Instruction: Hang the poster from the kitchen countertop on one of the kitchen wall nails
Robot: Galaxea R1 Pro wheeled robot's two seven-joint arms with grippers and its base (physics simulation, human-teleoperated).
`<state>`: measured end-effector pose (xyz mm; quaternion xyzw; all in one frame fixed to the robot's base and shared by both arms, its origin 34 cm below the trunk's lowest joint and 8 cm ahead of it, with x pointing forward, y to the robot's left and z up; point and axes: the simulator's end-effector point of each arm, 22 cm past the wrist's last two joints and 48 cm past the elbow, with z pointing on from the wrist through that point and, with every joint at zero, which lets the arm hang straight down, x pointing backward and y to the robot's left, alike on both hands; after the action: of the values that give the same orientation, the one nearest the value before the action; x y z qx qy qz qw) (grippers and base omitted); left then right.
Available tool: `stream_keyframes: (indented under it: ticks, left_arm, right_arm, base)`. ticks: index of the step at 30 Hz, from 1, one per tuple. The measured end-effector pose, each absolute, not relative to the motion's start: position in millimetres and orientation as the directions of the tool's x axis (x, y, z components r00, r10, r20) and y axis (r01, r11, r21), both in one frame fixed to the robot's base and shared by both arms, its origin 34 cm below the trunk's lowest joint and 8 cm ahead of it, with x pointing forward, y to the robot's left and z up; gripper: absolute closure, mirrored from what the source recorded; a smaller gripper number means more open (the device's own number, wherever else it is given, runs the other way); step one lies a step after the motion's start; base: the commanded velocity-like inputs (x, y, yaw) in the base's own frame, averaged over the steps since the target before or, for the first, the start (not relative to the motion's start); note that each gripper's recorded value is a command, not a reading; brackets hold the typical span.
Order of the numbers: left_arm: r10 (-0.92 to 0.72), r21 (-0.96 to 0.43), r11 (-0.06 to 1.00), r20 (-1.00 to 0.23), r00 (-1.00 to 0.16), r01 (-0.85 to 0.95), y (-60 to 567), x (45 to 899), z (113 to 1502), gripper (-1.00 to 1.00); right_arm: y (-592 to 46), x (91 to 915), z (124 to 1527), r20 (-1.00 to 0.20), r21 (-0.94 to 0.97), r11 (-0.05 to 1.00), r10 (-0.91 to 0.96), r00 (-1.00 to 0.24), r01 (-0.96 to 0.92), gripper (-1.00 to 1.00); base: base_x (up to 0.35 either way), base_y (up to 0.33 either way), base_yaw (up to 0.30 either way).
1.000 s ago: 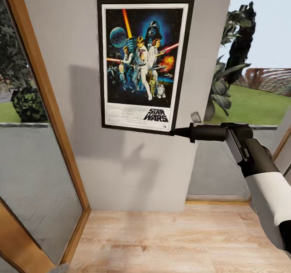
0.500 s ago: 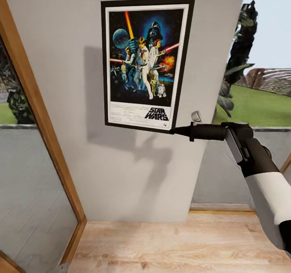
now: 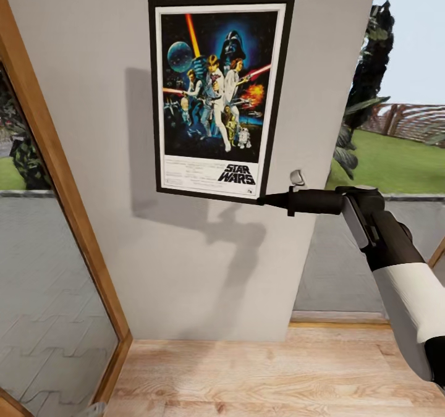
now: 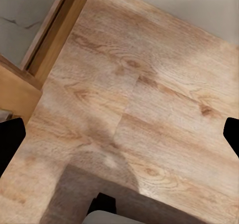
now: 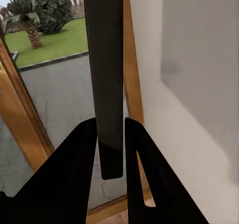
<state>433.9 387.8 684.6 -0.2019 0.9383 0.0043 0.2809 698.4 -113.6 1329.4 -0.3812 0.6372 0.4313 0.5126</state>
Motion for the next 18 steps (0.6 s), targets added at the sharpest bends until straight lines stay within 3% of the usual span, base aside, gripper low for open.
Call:
stream_keyframes:
  ticks: [18]
  left_arm:
    - [-0.377,-0.106,0.918,-0.529,-0.761,-0.381,387.6,433.9,684.5,-1.00]
  right_arm:
    - [-108.7,693.0,1334.5,-0.985,0.142,0.323,-0.049,-0.166,-0.936,1.00]
  base:
    - [0.000,0.000,0.000]
